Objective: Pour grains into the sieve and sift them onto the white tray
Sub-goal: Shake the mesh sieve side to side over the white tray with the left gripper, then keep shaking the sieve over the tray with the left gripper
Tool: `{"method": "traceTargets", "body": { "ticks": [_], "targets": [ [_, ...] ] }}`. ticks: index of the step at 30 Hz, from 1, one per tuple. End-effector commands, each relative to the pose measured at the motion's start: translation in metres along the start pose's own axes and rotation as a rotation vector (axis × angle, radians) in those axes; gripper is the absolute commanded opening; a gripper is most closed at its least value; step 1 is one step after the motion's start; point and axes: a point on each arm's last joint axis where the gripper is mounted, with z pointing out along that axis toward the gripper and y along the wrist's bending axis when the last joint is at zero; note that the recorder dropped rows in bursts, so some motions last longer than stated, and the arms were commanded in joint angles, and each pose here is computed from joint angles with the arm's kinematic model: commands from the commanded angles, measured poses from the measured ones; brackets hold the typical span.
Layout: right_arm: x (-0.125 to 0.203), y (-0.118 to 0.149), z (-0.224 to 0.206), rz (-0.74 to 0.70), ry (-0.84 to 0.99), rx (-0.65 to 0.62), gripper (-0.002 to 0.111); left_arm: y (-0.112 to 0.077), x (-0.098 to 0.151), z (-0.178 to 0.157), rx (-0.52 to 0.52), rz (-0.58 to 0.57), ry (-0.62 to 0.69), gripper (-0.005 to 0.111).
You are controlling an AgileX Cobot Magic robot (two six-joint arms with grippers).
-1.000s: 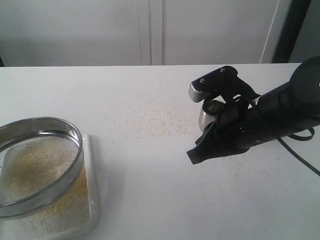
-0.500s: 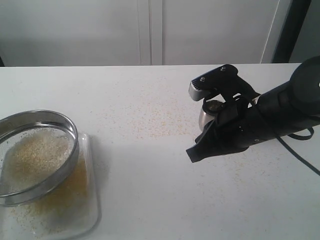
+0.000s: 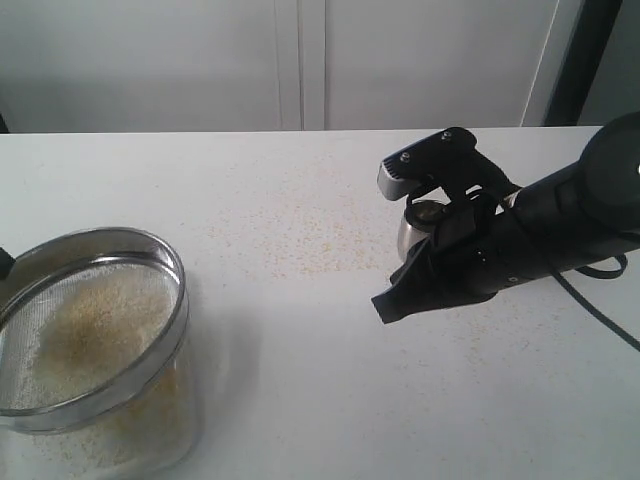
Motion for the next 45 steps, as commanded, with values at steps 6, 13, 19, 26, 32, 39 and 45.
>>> {"method": "traceTargets", "body": {
  "ticks": [6,13,19,26,32,39,45],
  "targets": [
    [-0.001,-0.001,0.0,-0.012,-0.015,0.012,0.0,0.013,-0.004,-0.009,0.062,-0.2,-0.111,0.0],
    [-0.002,-0.002,0.0,-0.012,-0.026,0.019,0.0,0.008,-0.001,-0.004,0.031,-0.023,-0.05,0.0],
    [-0.001,-0.001,0.0,-0.01,-0.021,0.015,0.0,0.003,-0.008,-0.002,0.045,-0.146,-0.109,0.0],
    [-0.002,-0.001,0.0,-0.01,-0.025,0.018,0.0,-0.005,0.0,0.0,0.053,0.313,-0.004,0.0],
    [-0.002,-0.001,0.0,-0.01,-0.025,0.018,0.0,0.005,-0.001,-0.001,-0.031,0.007,-0.016,0.0],
    [-0.002,-0.001,0.0,-0.01,-0.025,0.018,0.0,0.005,-0.002,-0.001,-0.013,-0.196,-0.03,0.0],
    [-0.002,-0.001,0.0,-0.01,-0.025,0.018,0.0,0.0,0.005,-0.001,0.043,0.18,0.044,0.0]
  ]
}}
